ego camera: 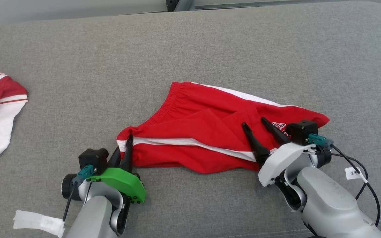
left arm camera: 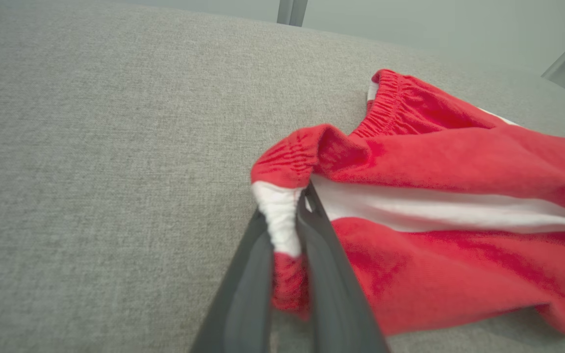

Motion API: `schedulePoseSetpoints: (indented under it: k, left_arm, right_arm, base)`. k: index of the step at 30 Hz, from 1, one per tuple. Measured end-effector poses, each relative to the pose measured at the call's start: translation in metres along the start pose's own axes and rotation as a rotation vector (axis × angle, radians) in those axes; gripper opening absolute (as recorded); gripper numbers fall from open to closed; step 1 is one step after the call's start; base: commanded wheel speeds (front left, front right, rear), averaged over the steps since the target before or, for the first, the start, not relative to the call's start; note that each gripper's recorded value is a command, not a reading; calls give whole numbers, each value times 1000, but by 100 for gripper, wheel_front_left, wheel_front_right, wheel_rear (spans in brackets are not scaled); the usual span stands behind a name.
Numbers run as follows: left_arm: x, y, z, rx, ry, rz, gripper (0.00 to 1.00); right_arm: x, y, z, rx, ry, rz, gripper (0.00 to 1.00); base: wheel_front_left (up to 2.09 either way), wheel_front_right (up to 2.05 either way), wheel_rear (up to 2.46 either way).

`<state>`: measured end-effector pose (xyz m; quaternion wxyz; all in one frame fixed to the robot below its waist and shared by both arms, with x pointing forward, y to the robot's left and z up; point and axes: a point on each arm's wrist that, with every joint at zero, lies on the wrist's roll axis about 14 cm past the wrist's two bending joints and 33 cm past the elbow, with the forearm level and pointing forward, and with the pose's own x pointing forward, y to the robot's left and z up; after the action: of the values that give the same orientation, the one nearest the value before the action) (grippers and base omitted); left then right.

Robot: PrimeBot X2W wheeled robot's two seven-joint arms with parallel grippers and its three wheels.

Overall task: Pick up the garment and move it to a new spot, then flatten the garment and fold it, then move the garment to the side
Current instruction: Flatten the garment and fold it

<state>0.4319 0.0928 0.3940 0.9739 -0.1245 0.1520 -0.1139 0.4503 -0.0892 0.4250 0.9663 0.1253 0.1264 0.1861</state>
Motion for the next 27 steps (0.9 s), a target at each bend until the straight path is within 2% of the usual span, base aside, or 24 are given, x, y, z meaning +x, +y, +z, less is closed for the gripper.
schedulePoseSetpoints:
  k: [1,2,3,4,5,6,14,27]
  left_arm:
    - [0,0,0,0,0,0,23]
    - [0,0,1,-2,-3,-1,80]
    - [1,-1,2,-5,-8,-3,100]
    - [1,-2,4,-8,-14,-7,100]
    - [1,-2,5,-9,-19,-7,100]
    - [1,-2,7,-9,-25,-8,100]
    - [-8,-1,20,-16,-77,1,100]
    - [-17,4,12,-17,-59,27,100]
  right_arm:
    - [1,0,-3,0,13,1,70]
    - [1,0,-5,0,20,2,57]
    - [2,0,-5,3,22,2,43]
    - [4,0,-5,6,24,2,25]
    - [4,-1,-5,9,26,3,15]
    - [6,-1,-4,10,27,3,0]
    - [10,-3,-1,25,21,2,0]
    - [15,-51,44,7,-103,-133,0]
  base:
    - [0,0,0]
    - [0,0,0]
    - [0,0,0]
    - [0,0,0]
    - [0,0,0]
    - [0,0,0]
    - [0,0,0]
    - [0,0,0]
